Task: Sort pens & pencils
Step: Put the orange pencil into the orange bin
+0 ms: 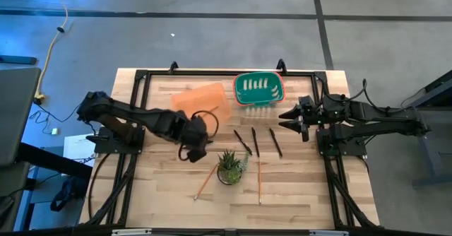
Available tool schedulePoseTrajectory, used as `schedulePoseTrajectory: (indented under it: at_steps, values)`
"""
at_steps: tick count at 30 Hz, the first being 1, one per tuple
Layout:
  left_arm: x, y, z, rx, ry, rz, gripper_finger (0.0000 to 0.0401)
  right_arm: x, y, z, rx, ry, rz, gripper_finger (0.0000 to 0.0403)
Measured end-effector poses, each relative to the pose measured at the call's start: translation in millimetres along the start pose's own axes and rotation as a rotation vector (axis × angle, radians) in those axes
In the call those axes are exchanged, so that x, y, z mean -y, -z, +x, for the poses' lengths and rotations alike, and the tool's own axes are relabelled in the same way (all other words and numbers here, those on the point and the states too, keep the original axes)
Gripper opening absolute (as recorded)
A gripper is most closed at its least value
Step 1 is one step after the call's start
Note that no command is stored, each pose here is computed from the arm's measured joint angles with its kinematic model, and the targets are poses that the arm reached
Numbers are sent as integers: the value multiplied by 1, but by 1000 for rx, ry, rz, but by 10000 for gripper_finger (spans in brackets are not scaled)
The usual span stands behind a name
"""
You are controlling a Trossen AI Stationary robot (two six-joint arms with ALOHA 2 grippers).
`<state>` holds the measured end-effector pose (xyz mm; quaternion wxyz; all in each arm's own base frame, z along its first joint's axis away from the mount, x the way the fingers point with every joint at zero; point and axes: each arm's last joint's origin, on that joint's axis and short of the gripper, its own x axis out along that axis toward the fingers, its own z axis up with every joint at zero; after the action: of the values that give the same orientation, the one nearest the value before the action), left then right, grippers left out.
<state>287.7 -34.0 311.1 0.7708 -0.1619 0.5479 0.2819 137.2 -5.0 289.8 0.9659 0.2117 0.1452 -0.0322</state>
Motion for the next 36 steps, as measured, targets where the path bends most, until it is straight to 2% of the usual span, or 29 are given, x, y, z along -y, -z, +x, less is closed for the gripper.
schedulePoseTrajectory:
  at_steps: [12, 16, 22, 25, 27, 32, 36]
  values:
    - [24, 32, -13, 42, -28, -29, 42, 0, 1, 0, -17, -17, 59, 165]
    - [30, 45, -4, 39, -48, -33, 42, 0, 1, 0, -16, -14, 85, 165]
    - [36, 77, 12, -3, -104, -48, 42, -1, 2, 0, -39, -25, 318, 165]
    - [42, 93, 15, 43, -121, -45, 42, -4, 5, 2, -82, -47, 417, 165]
    - [45, 103, 17, 76, -127, -36, 42, -7, 8, 6, -110, -56, 441, 165]
    - [53, 119, 27, 112, -75, -78, 42, -13, 15, 21, -161, -13, 431, 165]
    - [61, 120, 32, 133, 2, -155, 42, -15, 20, 34, -191, 12, 421, 165]
